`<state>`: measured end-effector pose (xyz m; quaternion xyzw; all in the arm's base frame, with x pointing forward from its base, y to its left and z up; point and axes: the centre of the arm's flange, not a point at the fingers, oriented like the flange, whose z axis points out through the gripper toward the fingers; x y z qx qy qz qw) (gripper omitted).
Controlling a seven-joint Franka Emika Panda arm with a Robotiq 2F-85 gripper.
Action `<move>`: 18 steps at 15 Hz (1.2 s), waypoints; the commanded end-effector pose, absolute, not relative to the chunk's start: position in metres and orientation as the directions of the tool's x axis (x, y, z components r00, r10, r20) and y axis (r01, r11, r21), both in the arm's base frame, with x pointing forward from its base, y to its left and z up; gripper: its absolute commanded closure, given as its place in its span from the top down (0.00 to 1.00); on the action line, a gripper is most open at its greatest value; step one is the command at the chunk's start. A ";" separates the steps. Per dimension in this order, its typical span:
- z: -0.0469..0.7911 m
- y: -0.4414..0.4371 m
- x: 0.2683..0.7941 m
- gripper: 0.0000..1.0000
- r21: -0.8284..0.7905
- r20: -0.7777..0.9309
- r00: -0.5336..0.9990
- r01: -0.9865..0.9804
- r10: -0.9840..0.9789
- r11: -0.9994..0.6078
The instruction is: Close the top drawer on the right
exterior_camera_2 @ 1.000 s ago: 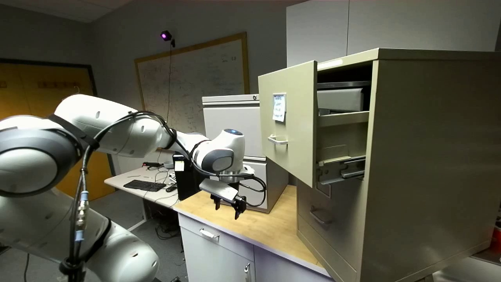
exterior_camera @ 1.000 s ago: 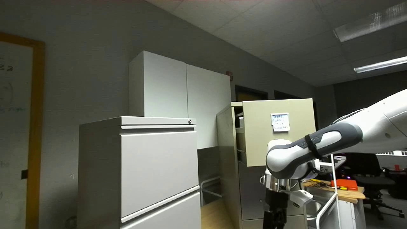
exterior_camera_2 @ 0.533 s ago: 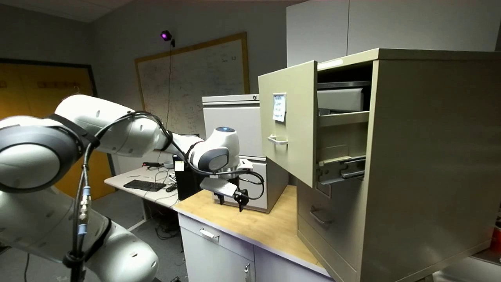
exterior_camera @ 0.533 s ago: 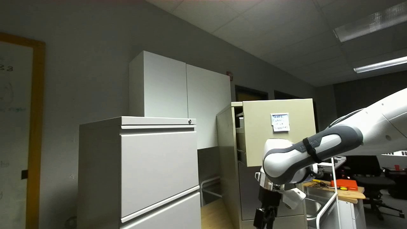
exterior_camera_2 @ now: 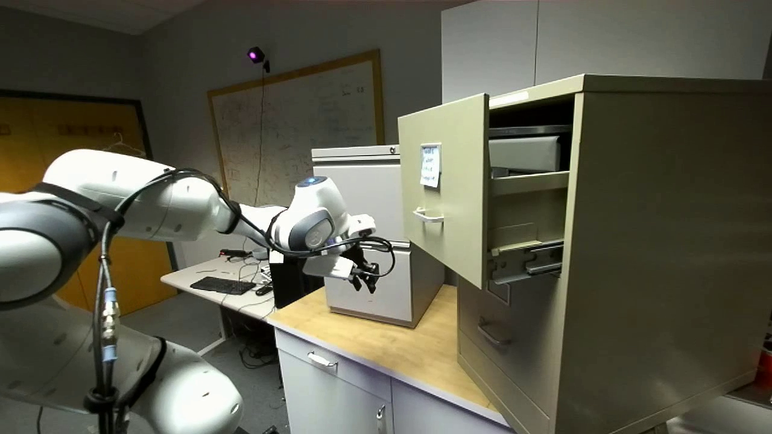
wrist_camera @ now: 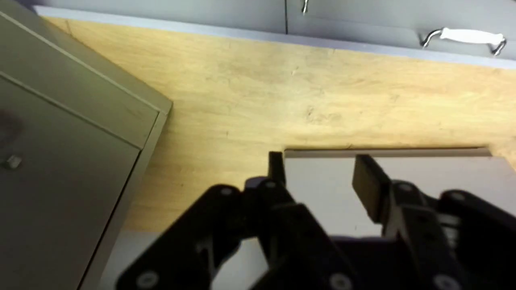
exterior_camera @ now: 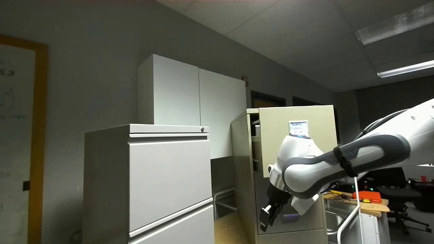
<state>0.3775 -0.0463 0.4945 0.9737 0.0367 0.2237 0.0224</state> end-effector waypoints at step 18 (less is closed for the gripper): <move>0.614 -0.049 0.302 0.00 0.061 0.987 0.157 -0.509 -0.023 -0.859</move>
